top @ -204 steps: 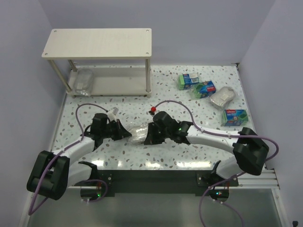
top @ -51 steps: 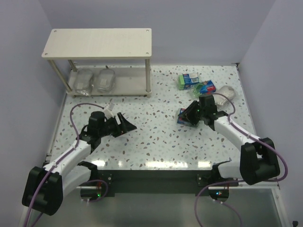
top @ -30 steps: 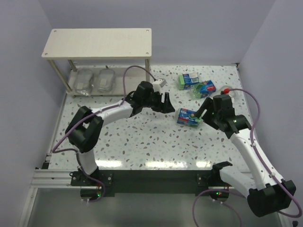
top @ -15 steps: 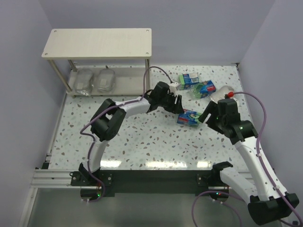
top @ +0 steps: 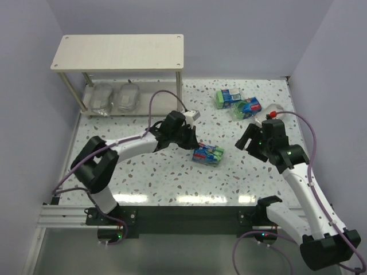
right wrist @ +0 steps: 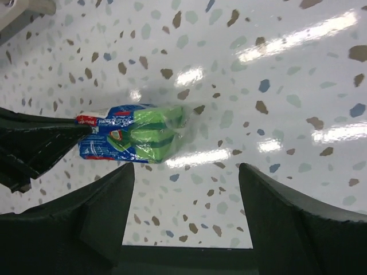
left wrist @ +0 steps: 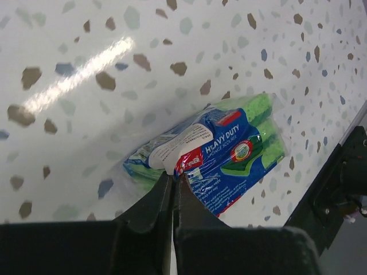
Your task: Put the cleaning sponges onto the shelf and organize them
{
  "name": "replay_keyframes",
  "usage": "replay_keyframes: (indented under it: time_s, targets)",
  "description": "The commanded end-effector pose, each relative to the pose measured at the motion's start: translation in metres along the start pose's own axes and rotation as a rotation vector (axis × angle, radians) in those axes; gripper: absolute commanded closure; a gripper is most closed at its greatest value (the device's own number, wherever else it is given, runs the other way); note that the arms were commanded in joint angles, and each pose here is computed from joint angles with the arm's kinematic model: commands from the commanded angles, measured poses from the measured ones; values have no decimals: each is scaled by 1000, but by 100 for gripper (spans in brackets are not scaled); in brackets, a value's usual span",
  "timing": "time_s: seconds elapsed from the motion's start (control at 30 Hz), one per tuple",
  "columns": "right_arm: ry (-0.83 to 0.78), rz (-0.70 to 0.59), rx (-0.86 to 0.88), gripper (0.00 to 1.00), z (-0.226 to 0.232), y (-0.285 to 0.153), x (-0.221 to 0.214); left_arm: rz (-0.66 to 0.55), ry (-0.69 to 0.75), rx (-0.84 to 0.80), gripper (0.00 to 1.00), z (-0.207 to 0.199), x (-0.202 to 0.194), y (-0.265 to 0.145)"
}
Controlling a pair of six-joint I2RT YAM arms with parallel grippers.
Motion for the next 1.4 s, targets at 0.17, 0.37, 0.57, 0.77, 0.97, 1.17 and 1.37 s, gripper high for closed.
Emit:
replay_keyframes:
  time_s: [0.17, 0.37, 0.57, 0.77, 0.97, 1.17, 1.37]
  targets:
    - [-143, 222, 197, 23, 22, 24, -15, -28, -459, 32, 100, 4, -50, -92]
    - [-249, 328, 239, 23, 24, 34, -22, -49, -784, -150, 96, 8, -66, -98]
    - [-412, 369, 287, 22, 32, 41, -37, 13, -867, -146, 93, 18, -65, -75]
    - [-507, 334, 282, 21, 40, 62, -49, 37, -861, -143, 75, 28, -55, -63]
    - [-522, 362, 250, 22, 47, 83, -57, 85, -863, -80, 50, 46, -57, -52]
    - [-546, 363, 261, 23, 55, 84, -62, 27, -862, 6, 44, 71, -52, -58]
    - [-506, 313, 338, 26, 56, 55, -59, -42, -804, 17, 44, 76, -36, -70]
Point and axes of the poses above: each gripper's point midway between its finger pads, its own y axis out along the fingers, its own z axis along the line the jaws close on, x = y × z, the point moved 7 cm from there along -y, back along the fingers, and after that the axes turned 8 degrees about y, right-handed, at the moved point
